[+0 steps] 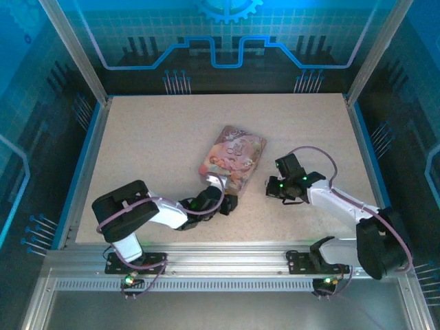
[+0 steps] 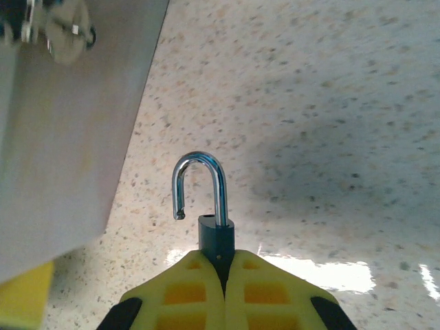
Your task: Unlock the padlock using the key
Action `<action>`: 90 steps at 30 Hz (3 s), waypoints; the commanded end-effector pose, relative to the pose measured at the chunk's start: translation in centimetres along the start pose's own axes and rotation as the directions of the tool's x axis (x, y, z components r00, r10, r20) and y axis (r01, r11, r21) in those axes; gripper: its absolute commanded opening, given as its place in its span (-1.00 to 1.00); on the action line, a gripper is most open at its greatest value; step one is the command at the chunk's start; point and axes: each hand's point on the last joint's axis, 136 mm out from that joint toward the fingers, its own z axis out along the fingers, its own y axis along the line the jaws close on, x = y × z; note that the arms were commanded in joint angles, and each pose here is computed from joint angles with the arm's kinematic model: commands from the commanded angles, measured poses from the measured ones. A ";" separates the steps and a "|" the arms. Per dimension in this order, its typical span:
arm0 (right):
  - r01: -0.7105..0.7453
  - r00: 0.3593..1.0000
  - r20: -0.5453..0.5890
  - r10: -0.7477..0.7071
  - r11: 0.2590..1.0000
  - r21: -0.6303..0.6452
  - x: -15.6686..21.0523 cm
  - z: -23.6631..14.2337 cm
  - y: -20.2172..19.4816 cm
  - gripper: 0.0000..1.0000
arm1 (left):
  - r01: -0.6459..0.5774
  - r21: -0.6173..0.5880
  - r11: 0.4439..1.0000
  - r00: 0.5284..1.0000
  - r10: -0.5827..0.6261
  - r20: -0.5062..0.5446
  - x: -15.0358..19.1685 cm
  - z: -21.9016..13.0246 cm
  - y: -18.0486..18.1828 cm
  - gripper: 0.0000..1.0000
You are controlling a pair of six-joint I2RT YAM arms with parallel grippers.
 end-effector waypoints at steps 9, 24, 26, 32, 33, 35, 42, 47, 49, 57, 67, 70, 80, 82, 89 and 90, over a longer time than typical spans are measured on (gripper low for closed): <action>0.259 0.963 -0.031 -0.269 0.948 -0.184 -0.2 4.1 8.6 -1.00 | 0.101 -0.038 0.994 0.990 -0.097 0.102 -4.9 -0.1 4.4 -0.09; 0.511 0.858 0.061 -0.510 0.833 -0.212 -5.2 8.9 20.2 -1.00 | 0.149 -0.135 0.980 0.977 -0.125 0.170 -7.3 -5.3 9.5 -0.02; 0.527 0.848 0.061 -0.526 0.825 -0.204 -6.2 10.2 21.4 -1.00 | 0.151 -0.155 0.976 0.975 -0.122 0.186 -7.3 -6.5 10.0 -0.01; 0.548 0.834 0.080 -0.545 0.807 -0.218 -8.2 12.1 24.5 -1.00 | 0.129 -0.222 0.967 0.970 -0.077 0.230 -8.1 -10.0 10.9 0.03; 0.555 0.830 0.087 -0.551 0.801 -0.223 -8.2 12.0 25.0 -1.00 | 0.129 -0.231 0.964 0.969 -0.073 0.235 -8.2 -10.5 11.1 0.04; 0.567 0.822 0.098 -0.560 0.791 -0.231 -8.0 11.4 25.6 -1.00 | 0.128 -0.243 0.962 0.967 -0.067 0.247 -8.6 -11.7 11.5 0.07; 0.490 0.871 0.104 -0.481 0.827 -0.275 -5.4 8.1 23.9 -1.00 | 0.136 -0.213 0.967 0.972 -0.090 0.215 -9.4 -13.6 11.5 0.21; 0.352 0.930 0.018 -0.367 0.874 -0.335 -2.1 7.5 21.4 -1.00 | 0.166 -0.144 0.976 0.976 -0.141 0.168 -9.4 -12.9 11.0 0.24; 0.304 0.943 -0.019 -0.332 0.883 -0.358 -0.9 7.8 20.8 -1.00 | 0.175 -0.132 0.976 0.977 -0.155 0.150 -9.2 -12.3 10.9 0.25; 0.266 0.956 -0.045 -0.291 0.917 -0.297 0.0 8.2 18.4 -0.38 | 0.187 -0.109 0.976 0.980 -0.179 0.087 -8.6 -10.8 10.7 0.26; 0.333 0.940 0.102 -0.327 0.941 -0.054 -2.8 3.0 14.0 0.23 | 0.124 -0.188 0.974 0.989 -0.107 0.098 -9.8 -12.6 11.6 0.34; 0.330 0.922 0.198 -0.333 0.943 0.047 -4.3 0.1 11.5 0.31 | 0.124 -0.215 0.969 0.989 -0.103 0.108 -10.8 -13.5 12.4 0.43; 0.077 0.840 0.484 -0.246 0.937 0.341 -8.8 -8.3 -2.6 0.98 | 0.142 -0.393 0.908 0.978 -0.068 0.196 -13.1 -16.1 18.3 0.98; 0.039 0.809 0.534 -0.247 0.928 0.370 -9.6 -9.2 -4.8 0.99 | 0.155 -0.439 0.885 0.973 -0.060 0.223 -13.3 -16.4 19.8 0.98; -0.062 0.694 0.670 -0.264 0.905 0.421 -11.2 -11.4 -10.7 0.99 | 0.006 -0.569 0.822 0.973 0.125 0.192 -14.2 -16.9 22.3 0.98; -0.043 0.682 0.676 -0.278 0.908 0.417 -11.3 -11.1 -10.9 0.99 | -0.041 -0.570 0.821 0.967 0.177 0.185 -13.9 -16.5 22.4 0.98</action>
